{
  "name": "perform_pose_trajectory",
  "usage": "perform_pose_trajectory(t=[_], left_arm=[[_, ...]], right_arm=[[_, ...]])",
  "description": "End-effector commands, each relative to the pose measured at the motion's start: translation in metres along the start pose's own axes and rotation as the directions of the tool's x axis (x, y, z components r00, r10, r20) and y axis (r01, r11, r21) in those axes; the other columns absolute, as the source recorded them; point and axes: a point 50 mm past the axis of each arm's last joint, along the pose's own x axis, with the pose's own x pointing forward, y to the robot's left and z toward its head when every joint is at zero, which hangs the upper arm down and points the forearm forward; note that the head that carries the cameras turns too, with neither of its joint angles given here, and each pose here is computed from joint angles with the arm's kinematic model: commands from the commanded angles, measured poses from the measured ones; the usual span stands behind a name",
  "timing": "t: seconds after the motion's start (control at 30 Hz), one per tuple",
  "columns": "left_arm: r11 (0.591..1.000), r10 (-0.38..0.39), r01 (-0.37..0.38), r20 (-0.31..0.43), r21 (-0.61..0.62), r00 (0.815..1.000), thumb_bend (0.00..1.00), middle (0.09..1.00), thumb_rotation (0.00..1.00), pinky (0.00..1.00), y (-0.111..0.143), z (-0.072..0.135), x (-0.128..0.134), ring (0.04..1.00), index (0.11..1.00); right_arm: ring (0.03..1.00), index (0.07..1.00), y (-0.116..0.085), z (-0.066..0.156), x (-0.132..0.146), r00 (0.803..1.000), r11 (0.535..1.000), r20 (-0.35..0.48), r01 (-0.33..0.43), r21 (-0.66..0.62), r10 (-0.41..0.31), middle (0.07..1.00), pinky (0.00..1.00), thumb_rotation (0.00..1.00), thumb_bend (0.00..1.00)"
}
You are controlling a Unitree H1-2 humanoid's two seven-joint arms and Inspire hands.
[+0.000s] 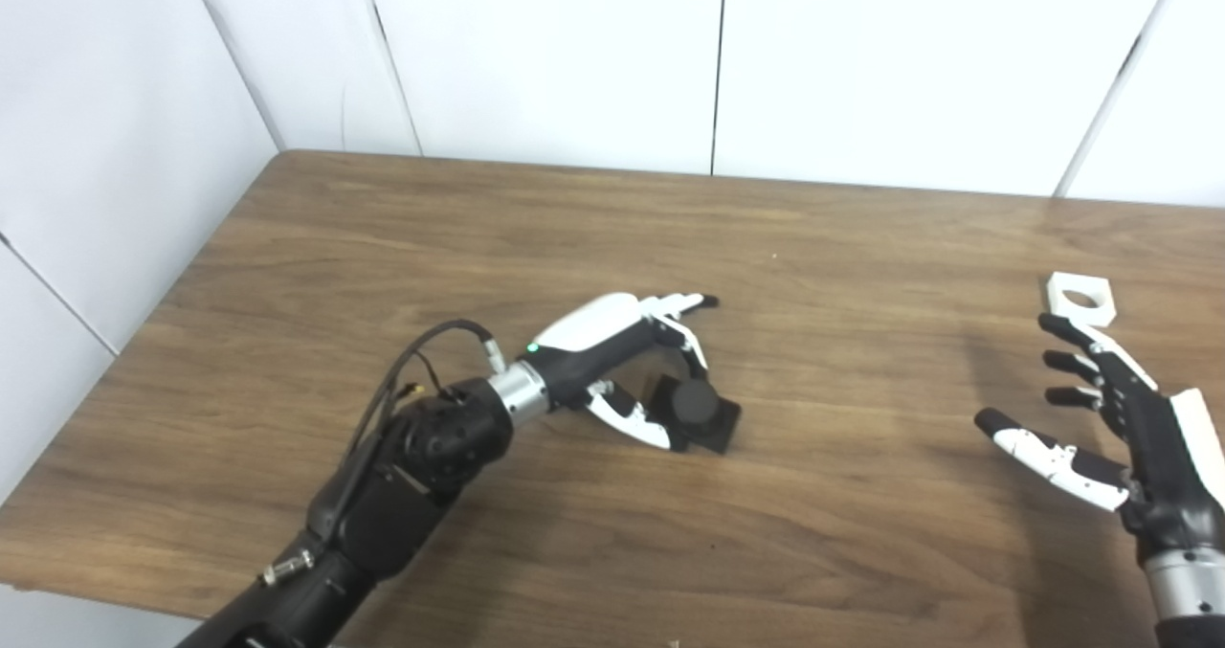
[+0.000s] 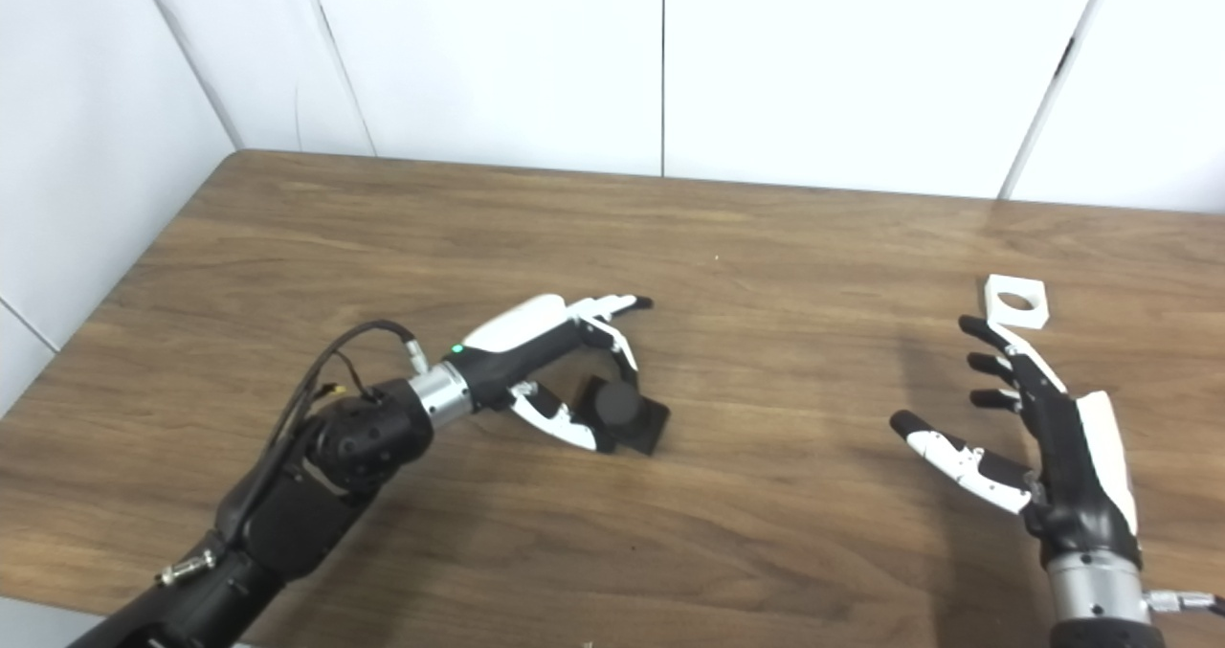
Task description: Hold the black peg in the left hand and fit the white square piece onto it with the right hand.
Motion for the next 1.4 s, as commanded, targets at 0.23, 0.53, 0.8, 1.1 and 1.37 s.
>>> perform_pose_trajectory(t=[0.23, 0.53, 0.8, 1.1, 1.37], left_arm=[[0.998, -0.062, 0.063, 0.098, -0.008, 0.993, 0.52, 1.000, 0.09, 1.00, -0.042, 0.025, 0.021, 1.000, 0.490], [0.996, -0.084, 0.085, 0.082, -0.008, 0.993, 0.52, 1.000, 0.08, 1.00, -0.038, 0.016, 0.007, 1.000, 0.490], [0.996, -0.079, 0.081, 0.077, -0.030, 0.994, 0.52, 0.989, 0.08, 1.00, -0.020, 0.001, -0.020, 1.000, 0.490], [0.995, -0.085, 0.090, 0.095, -0.046, 0.992, 0.52, 0.976, 0.07, 1.00, -0.019, -0.003, -0.022, 1.000, 0.489], [0.994, -0.091, 0.096, 0.089, -0.050, 0.992, 0.52, 0.974, 0.07, 1.00, -0.019, -0.004, -0.026, 1.000, 0.489]], right_arm=[[0.818, 0.831, -0.008, 0.012, 0.004, 0.996, 0.999, 0.088, 0.036, -0.011, -0.035, 0.881, 0.70, 0.31, 0.58], [0.796, 0.814, 0.004, 0.013, 0.004, 0.992, 0.998, 0.117, 0.057, -0.033, -0.053, 0.858, 0.67, 0.30, 0.61], [0.821, 0.822, 0.022, 0.023, 0.013, 0.988, 0.995, 0.126, 0.094, -0.044, -0.087, 0.877, 0.70, 0.43, 0.64], [0.835, 0.824, 0.006, 0.034, 0.026, 0.981, 0.986, 0.150, 0.140, -0.090, -0.126, 0.879, 0.74, 0.43, 0.64], [0.835, 0.808, -0.016, 0.045, 0.054, 0.971, 0.971, 0.199, 0.168, -0.169, -0.133, 0.873, 0.73, 0.31, 0.62]])
